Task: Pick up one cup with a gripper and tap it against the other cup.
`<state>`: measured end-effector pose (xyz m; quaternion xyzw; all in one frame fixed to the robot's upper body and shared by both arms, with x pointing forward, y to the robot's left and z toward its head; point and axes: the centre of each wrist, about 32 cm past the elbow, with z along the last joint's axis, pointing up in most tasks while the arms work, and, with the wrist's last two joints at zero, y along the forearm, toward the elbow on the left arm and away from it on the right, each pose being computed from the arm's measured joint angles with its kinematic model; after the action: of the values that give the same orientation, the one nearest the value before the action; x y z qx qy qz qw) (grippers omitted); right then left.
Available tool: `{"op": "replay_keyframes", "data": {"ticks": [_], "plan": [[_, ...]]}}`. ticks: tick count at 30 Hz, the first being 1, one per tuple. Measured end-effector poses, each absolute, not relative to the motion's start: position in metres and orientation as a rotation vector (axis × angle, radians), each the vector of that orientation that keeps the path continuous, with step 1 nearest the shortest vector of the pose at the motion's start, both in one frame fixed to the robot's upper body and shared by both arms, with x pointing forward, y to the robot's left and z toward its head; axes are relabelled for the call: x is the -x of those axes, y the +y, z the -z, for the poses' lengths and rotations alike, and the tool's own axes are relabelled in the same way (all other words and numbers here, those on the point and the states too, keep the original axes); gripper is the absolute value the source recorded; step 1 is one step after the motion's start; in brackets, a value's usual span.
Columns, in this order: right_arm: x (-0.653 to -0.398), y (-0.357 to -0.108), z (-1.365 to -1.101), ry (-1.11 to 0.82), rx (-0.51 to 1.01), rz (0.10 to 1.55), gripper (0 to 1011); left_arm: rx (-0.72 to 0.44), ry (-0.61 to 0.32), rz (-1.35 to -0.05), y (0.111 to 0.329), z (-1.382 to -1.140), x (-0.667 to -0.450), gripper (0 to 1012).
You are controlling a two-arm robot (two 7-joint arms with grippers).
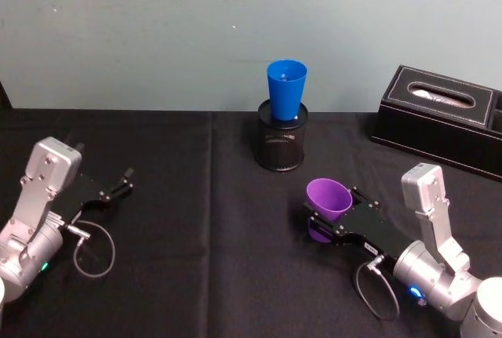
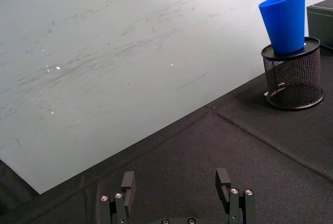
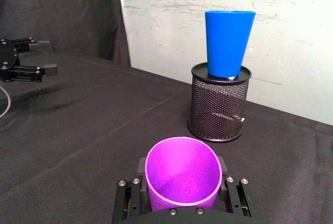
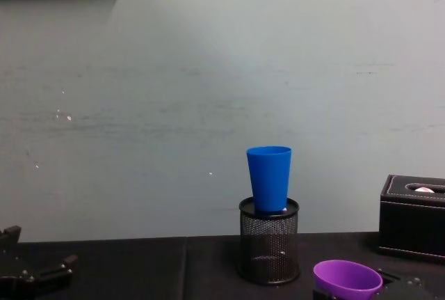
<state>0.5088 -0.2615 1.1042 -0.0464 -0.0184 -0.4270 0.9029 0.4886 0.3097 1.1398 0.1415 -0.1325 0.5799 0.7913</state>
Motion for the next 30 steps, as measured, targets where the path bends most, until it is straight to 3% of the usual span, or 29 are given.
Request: {"op": "replay_keyframes", "data": {"ticks": [14, 30], "plan": [[-0.511, -0.26, -1.111, -0.061, 0.088, 0.876, 734, -0.305, -0.285, -1.248, 0.31, -1.14, -0.489, 1011], [-0.512, -0.262, -1.14, -0.103, 0.027, 0.885, 734, -0.304, -0.285, -1.248, 0.31, -1.14, -0.489, 1011]]}}
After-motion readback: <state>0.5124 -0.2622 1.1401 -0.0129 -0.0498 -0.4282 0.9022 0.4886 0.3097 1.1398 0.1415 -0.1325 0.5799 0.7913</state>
